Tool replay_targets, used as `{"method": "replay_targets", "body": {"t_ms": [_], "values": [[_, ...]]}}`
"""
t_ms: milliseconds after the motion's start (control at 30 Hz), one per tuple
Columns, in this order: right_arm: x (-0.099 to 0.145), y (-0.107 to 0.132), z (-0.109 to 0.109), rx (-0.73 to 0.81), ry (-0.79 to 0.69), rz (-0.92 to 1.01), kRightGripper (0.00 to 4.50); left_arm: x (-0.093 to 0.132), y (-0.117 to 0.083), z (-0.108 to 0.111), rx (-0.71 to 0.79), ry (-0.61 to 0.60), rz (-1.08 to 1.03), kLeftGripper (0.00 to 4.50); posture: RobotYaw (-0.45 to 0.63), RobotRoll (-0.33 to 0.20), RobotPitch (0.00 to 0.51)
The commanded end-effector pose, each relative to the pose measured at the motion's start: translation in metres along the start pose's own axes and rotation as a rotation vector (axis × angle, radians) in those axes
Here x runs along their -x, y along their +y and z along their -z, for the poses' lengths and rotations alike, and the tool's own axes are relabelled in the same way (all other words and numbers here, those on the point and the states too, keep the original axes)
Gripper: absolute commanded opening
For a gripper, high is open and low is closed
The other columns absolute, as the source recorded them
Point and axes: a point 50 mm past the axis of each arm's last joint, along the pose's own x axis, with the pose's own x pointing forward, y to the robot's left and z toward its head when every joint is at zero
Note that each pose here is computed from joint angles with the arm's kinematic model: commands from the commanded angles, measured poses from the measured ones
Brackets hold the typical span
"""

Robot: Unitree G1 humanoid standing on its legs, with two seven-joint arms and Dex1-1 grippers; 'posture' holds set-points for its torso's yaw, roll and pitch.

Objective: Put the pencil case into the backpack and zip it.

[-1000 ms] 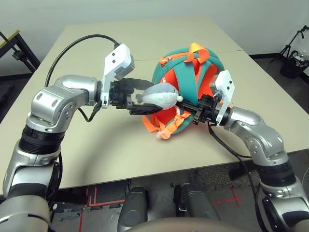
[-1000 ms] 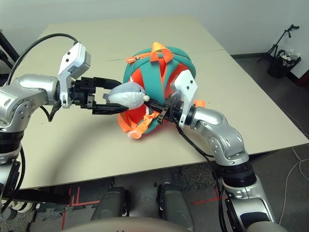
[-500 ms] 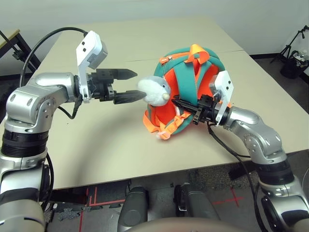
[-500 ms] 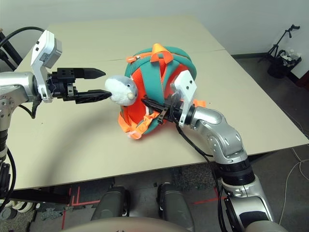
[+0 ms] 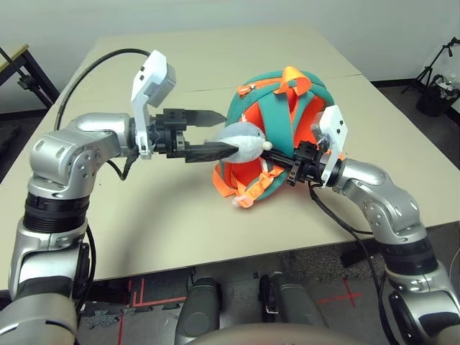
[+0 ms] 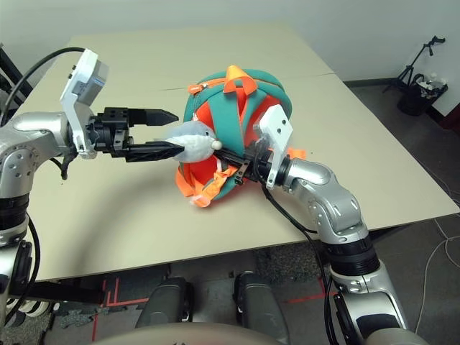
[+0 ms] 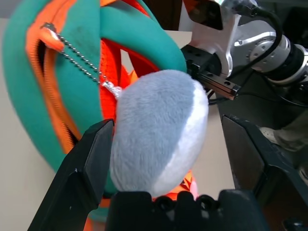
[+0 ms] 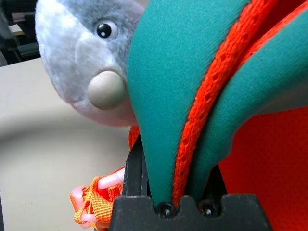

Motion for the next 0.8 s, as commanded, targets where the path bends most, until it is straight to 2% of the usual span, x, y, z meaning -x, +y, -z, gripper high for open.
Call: {"method": "replay_targets", "body": {"t_ms": [33,467,567,800], "values": [[0.001,0.004,-0.001,0.007,0.003,-0.013,0.22,-0.005,0.002,0.001,0.005,0.020,0.020,4.50,0.18,0.000,0.061],[0.003,0.005,-0.003,0.014,0.007,0.004,0.22,-0.010,0.004,0.005,0.018,0.027,0.040,4.50,0.17,0.000,0.053],[0.003,0.004,-0.003,0.015,0.007,0.002,0.22,-0.010,0.004,0.008,0.025,0.028,0.039,3.86,0.18,0.000,0.051],[0.002,0.002,-0.003,0.020,0.010,-0.001,0.22,-0.009,0.004,0.017,0.060,0.040,0.027,1.27,0.18,0.000,0.052]]}}
